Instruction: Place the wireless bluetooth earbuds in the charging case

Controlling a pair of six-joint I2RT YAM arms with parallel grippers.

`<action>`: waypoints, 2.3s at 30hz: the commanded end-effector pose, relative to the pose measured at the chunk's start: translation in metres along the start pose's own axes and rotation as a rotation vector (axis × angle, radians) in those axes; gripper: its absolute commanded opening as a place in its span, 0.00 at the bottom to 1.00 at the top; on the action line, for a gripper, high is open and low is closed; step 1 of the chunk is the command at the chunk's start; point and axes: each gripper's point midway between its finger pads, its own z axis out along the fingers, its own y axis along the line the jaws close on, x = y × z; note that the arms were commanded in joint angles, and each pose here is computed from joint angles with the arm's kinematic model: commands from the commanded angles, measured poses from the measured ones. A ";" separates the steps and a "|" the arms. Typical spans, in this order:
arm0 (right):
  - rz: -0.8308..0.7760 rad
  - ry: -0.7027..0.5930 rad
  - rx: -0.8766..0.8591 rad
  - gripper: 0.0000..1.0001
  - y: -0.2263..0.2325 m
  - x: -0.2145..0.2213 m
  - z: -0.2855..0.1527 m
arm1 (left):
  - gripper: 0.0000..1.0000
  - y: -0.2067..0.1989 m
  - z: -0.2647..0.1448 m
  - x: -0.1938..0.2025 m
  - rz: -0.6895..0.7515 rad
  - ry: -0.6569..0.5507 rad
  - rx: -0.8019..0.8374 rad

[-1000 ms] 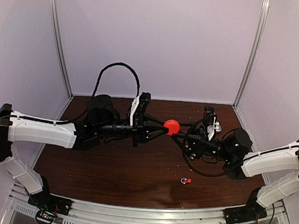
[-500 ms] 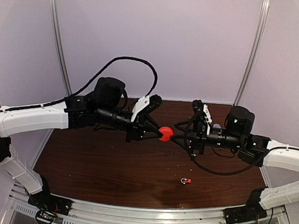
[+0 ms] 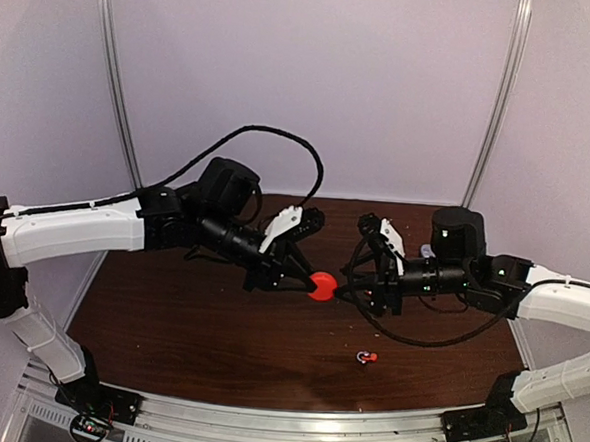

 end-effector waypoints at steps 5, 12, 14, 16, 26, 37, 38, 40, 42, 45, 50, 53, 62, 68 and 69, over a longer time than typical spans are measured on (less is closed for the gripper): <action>-0.033 0.061 -0.052 0.53 0.011 -0.004 0.013 | 0.02 -0.004 0.005 -0.011 0.029 -0.018 0.069; -0.047 0.092 -0.045 0.36 0.012 -0.003 0.016 | 0.02 -0.002 0.006 -0.010 0.034 -0.009 0.065; -0.048 0.098 -0.047 0.29 0.013 -0.002 0.017 | 0.02 -0.001 0.008 -0.009 0.032 -0.005 0.068; -0.049 0.097 -0.054 0.25 0.014 -0.002 0.017 | 0.03 0.000 0.009 -0.008 0.032 -0.002 0.066; -0.042 0.006 -0.057 0.10 0.018 -0.017 0.011 | 0.47 0.011 -0.010 -0.020 0.054 -0.088 -0.045; -0.016 -0.256 -0.038 0.10 0.020 -0.062 -0.013 | 0.53 -0.005 -0.044 -0.055 0.117 -0.394 -0.076; -0.018 -0.278 -0.040 0.10 0.021 -0.065 -0.015 | 0.52 -0.007 -0.044 -0.058 0.112 -0.410 -0.058; -0.019 -0.318 -0.043 0.10 0.023 -0.071 -0.019 | 0.52 -0.009 -0.042 -0.060 0.099 -0.436 -0.032; -0.017 -0.339 -0.045 0.11 0.023 -0.074 -0.021 | 0.51 -0.012 -0.042 -0.062 0.096 -0.463 -0.014; -0.013 -0.347 -0.046 0.11 0.023 -0.075 -0.021 | 0.50 -0.014 -0.045 -0.067 0.093 -0.509 -0.004; -0.009 -0.368 -0.040 0.12 0.023 -0.076 -0.024 | 0.46 -0.016 -0.039 -0.070 0.083 -0.525 0.024; -0.006 -0.370 -0.036 0.13 0.021 -0.076 -0.023 | 0.44 -0.017 -0.032 -0.070 0.078 -0.521 0.040; 0.006 -0.380 -0.036 0.14 0.020 -0.074 -0.020 | 0.37 -0.017 -0.026 -0.075 0.048 -0.555 0.055; 0.008 -0.377 -0.043 0.14 0.020 -0.072 -0.019 | 0.37 -0.017 -0.026 -0.080 0.046 -0.573 0.062; 0.008 -0.377 -0.044 0.14 0.020 -0.072 -0.019 | 0.36 -0.015 -0.025 -0.080 0.043 -0.574 0.060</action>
